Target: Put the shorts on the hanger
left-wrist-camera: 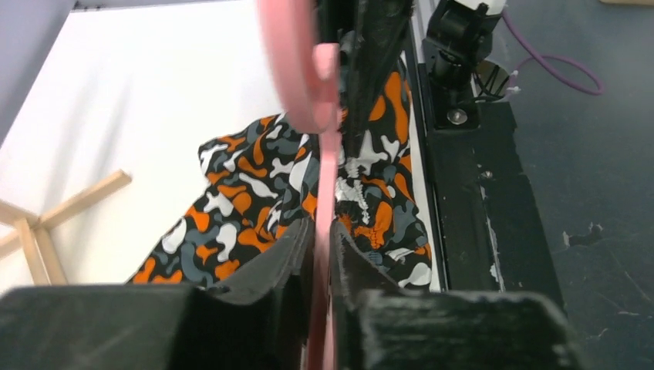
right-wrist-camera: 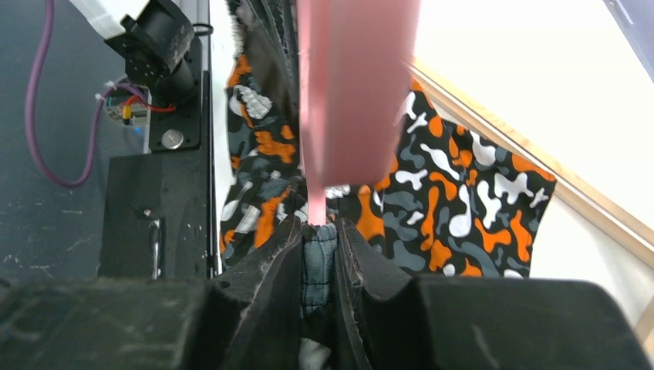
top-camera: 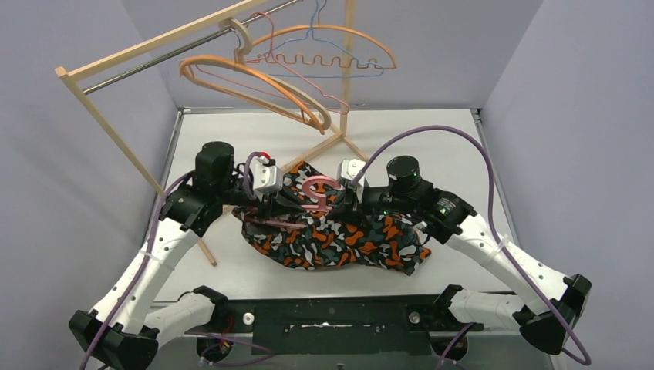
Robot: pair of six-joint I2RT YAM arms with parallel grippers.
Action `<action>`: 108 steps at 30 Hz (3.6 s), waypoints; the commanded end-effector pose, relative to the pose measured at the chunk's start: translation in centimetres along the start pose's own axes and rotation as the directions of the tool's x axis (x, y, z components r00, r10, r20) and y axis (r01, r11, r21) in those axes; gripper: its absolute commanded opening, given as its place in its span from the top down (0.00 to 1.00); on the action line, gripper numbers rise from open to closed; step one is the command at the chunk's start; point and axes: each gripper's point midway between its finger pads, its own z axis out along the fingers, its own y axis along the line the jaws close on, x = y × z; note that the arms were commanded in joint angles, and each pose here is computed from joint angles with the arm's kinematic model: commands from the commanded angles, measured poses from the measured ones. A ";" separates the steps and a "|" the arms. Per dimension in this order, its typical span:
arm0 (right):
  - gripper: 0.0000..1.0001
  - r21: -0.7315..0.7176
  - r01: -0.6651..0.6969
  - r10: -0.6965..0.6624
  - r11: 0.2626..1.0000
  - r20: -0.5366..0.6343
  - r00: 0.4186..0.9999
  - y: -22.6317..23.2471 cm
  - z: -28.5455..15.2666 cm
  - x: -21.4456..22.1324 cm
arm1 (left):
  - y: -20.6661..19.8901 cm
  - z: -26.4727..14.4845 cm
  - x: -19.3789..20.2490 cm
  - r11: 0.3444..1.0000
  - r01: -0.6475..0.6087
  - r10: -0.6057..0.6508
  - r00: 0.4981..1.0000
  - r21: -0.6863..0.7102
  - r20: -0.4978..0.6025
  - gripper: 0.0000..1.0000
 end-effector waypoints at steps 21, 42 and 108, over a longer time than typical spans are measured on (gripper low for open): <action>0.90 0.275 -0.156 0.152 0.949 0.037 0.988 -0.5 -9.5 1.1 | 1.2 -3.1 0.7 0.972 -0.090 0.067 0.992 -0.219 -0.110 1.00; 0.51 0.312 -0.142 0.113 0.939 0.108 0.988 -0.9 -10.7 -2.4 | 0.8 -5.3 1.2 0.934 -0.022 -0.022 0.993 -0.355 -0.118 1.00; 0.02 0.560 -0.169 0.022 0.811 0.259 0.966 -6.3 -13.9 -8.7 | 11.1 -28.5 -7.7 -0.372 0.305 0.134 0.952 -0.877 0.274 1.00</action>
